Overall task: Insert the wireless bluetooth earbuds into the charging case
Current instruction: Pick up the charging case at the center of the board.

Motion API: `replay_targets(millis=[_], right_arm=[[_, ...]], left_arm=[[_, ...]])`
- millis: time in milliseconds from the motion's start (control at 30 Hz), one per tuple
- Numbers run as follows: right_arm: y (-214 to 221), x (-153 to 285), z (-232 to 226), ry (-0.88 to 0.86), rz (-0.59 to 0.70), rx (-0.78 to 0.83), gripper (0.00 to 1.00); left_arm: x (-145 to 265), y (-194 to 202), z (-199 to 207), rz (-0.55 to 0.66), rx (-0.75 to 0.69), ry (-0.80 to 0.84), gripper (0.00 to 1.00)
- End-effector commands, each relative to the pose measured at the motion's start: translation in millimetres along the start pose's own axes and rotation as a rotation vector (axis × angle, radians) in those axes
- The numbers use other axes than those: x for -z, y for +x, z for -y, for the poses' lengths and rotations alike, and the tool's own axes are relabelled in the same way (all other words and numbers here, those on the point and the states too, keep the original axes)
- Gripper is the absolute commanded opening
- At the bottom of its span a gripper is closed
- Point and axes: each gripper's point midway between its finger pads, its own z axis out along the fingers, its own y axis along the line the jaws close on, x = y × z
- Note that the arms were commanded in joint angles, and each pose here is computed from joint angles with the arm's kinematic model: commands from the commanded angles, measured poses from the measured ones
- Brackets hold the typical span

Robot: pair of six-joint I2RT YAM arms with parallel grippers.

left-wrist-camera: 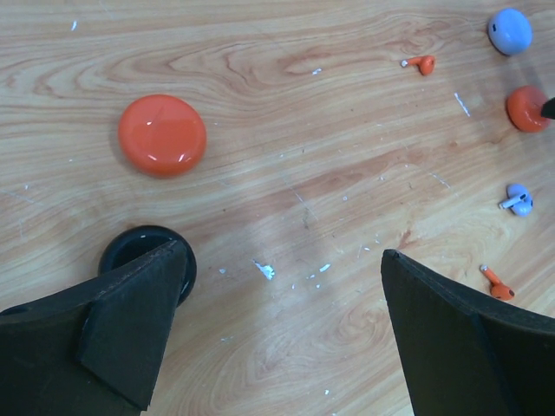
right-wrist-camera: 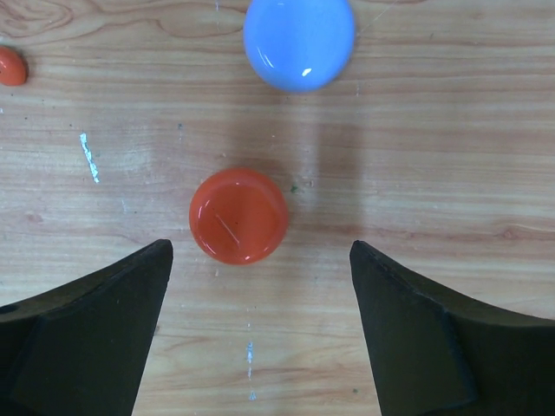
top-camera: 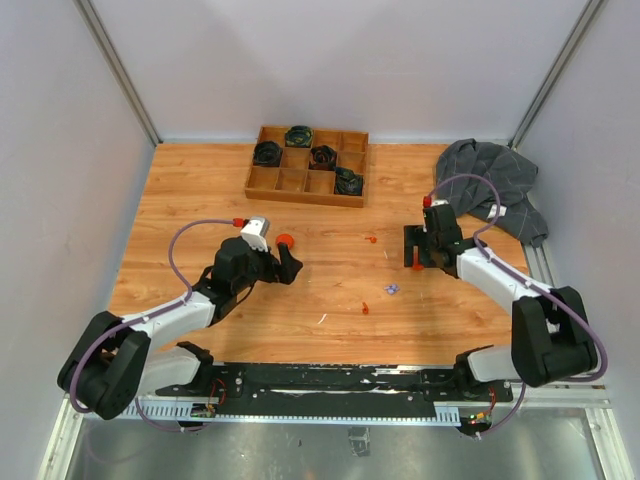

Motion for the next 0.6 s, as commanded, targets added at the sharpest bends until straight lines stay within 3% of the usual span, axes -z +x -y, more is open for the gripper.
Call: replay_targets(millis=[0,433,567], right_arm=[[-7.4,-5.5,-5.5,-0.056,-0.039,-0.029,0.83],[8.4,-32.4,-7.6,-0.042,-0.172,-0.023,0.71],[13.3,-37.1,-7.6,-0.039,-0.200,-0.016,0.64]], left_arm=[[-1.0,-6.3,12.1,0.033,-0.032,0.065,0.99],[-0.9,-3.9,12.6,0.025,-0.036,0.070,0.99],[-0.3,-5.2,14.2,0.028,-0.037,0.078,0.99]])
